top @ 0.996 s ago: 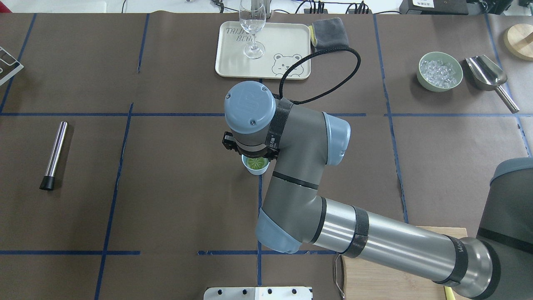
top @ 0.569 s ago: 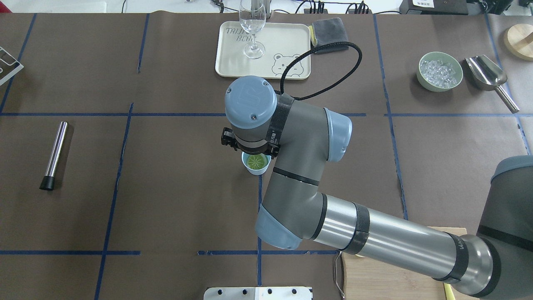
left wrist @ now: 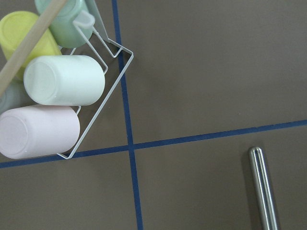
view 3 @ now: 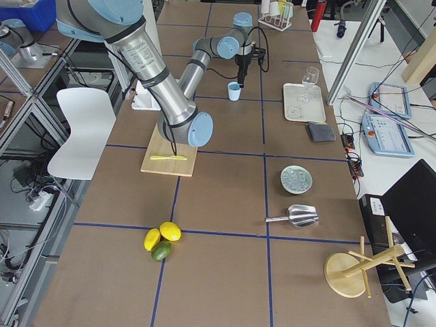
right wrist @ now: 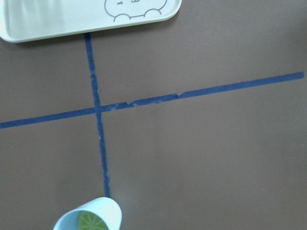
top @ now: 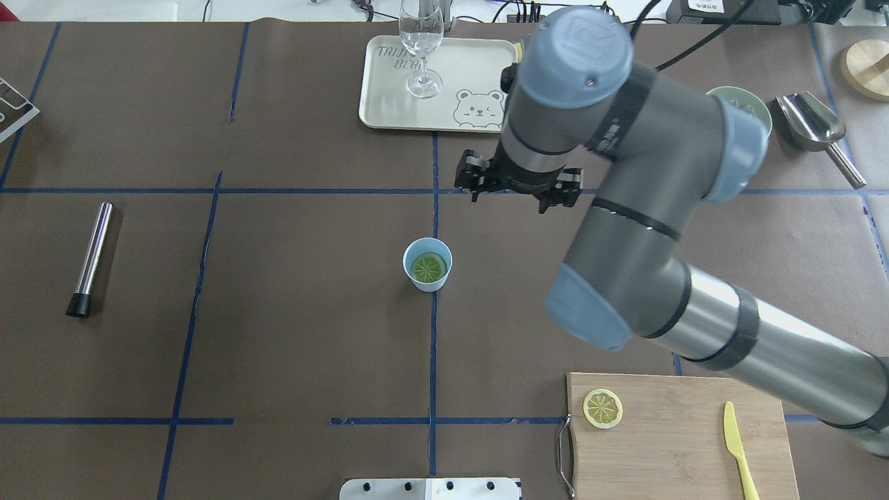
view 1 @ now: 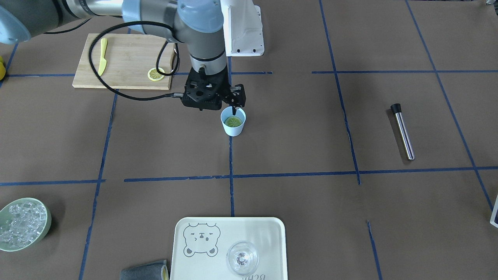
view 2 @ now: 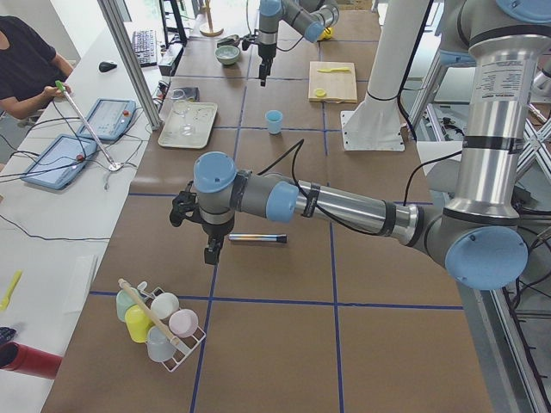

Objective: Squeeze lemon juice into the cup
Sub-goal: 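Retract the right arm to rest while the left arm moves toward the muddler, then grasp the steel muddler with the left gripper, then lift the muddler upright with the left gripper, then move the muddler over the blue cup and lower it inside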

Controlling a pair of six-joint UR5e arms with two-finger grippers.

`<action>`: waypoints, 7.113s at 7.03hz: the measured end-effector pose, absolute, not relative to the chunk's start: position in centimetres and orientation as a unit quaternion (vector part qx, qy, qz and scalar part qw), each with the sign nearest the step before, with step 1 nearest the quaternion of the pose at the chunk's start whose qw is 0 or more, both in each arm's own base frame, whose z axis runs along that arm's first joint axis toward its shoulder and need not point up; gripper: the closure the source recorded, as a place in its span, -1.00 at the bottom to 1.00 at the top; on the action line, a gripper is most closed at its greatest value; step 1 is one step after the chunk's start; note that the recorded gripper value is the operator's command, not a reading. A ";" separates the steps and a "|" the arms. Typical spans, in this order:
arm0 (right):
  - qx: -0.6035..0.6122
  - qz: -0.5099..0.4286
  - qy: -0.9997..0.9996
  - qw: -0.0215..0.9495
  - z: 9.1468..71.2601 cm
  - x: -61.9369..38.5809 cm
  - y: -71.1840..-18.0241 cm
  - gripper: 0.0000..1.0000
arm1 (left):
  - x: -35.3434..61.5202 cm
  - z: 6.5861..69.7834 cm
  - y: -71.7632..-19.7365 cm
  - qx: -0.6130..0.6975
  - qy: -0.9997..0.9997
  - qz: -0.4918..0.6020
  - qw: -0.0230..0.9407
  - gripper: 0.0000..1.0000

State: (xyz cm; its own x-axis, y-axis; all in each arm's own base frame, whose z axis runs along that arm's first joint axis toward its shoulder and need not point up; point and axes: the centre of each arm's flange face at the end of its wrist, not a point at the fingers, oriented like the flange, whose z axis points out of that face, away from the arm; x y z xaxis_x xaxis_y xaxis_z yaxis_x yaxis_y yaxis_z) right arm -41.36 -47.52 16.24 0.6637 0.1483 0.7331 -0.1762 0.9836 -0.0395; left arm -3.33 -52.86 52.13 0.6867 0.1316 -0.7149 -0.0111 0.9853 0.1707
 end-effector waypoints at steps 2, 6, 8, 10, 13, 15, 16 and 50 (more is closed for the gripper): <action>0.032 0.045 -0.400 0.915 21.6 -31.6 -49.6 -1.00 | -0.5 47.5 -54.2 0.027 0.393 0.047 0.918 -1.00; 0.042 -0.020 -0.414 0.909 32.7 -14.1 -52.2 -1.00 | 6.2 42.6 -56.7 -0.068 0.385 0.069 0.918 -1.00; 0.049 -0.038 -0.425 0.903 37.8 -7.1 -51.8 -1.00 | 14.1 46.4 -56.5 -0.124 0.374 0.117 0.912 -1.00; 0.050 -0.044 -0.423 0.903 40.6 -4.5 -51.0 -1.00 | 19.9 51.1 -56.4 -0.160 0.365 0.150 0.905 -1.00; 0.053 -0.041 -0.423 0.904 41.2 -3.5 -50.7 -1.00 | 22.8 56.4 -57.0 -0.158 0.366 0.169 0.901 -1.00; 0.055 -0.041 -0.423 0.903 41.1 -3.5 -50.7 -1.00 | 23.6 58.1 -56.9 -0.153 0.368 0.174 0.901 -1.00; 0.057 -0.042 -0.423 0.903 41.1 -3.4 -50.7 -1.00 | 24.5 58.2 -56.7 -0.154 0.366 0.171 0.902 -1.00; 0.041 -0.027 -0.429 0.902 42.0 -3.1 -50.8 -1.00 | 47.6 12.9 -38.7 0.449 0.466 -0.076 0.759 1.00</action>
State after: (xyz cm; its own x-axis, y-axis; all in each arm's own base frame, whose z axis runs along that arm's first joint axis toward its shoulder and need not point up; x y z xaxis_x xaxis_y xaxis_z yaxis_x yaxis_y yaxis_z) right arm -3.09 -50.81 41.99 0.6309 -0.0836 0.7714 0.0128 0.9952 0.0974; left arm 47.56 -38.73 12.91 0.5545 0.3024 -0.7753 0.5337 0.5857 0.6100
